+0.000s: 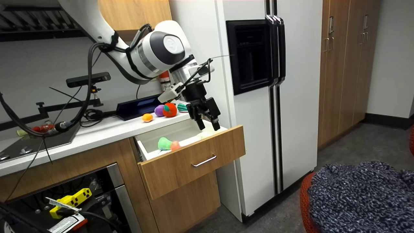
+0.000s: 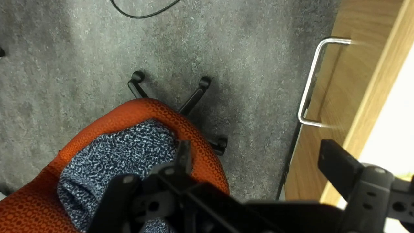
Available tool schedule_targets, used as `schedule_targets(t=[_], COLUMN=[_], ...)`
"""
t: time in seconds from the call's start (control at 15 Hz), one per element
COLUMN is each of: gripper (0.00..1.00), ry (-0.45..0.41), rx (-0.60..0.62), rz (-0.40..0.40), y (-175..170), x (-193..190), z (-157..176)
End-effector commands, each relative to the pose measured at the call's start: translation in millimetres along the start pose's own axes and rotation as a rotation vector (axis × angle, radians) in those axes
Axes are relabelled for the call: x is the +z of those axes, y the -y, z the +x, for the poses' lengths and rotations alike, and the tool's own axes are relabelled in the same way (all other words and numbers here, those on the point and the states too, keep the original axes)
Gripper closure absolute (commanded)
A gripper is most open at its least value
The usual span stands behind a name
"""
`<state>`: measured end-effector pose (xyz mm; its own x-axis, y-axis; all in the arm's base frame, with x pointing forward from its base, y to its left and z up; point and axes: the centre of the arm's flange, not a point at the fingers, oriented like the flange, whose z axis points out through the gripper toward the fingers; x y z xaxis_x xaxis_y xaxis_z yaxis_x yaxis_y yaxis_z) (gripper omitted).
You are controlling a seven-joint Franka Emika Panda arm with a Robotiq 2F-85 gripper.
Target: Close the open drawer on the right
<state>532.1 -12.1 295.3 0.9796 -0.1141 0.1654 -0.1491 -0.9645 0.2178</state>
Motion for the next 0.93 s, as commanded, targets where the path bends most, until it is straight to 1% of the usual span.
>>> schedule_targets(t=[0.0, 0.13, 0.53, 0.87], gripper=[0.00, 0.00, 0.00, 0.00], ry=[-0.018, -0.019, -0.001, 0.013], rx=[-0.001, 0.004, 0.020, 0.003], rz=[0.020, 0.042, 0.141, 0.173], y=[4.0, 5.2, 20.4, 30.7], x=[24.9, 36.9, 69.3, 83.6], z=[26.4, 33.1, 45.7, 52.7])
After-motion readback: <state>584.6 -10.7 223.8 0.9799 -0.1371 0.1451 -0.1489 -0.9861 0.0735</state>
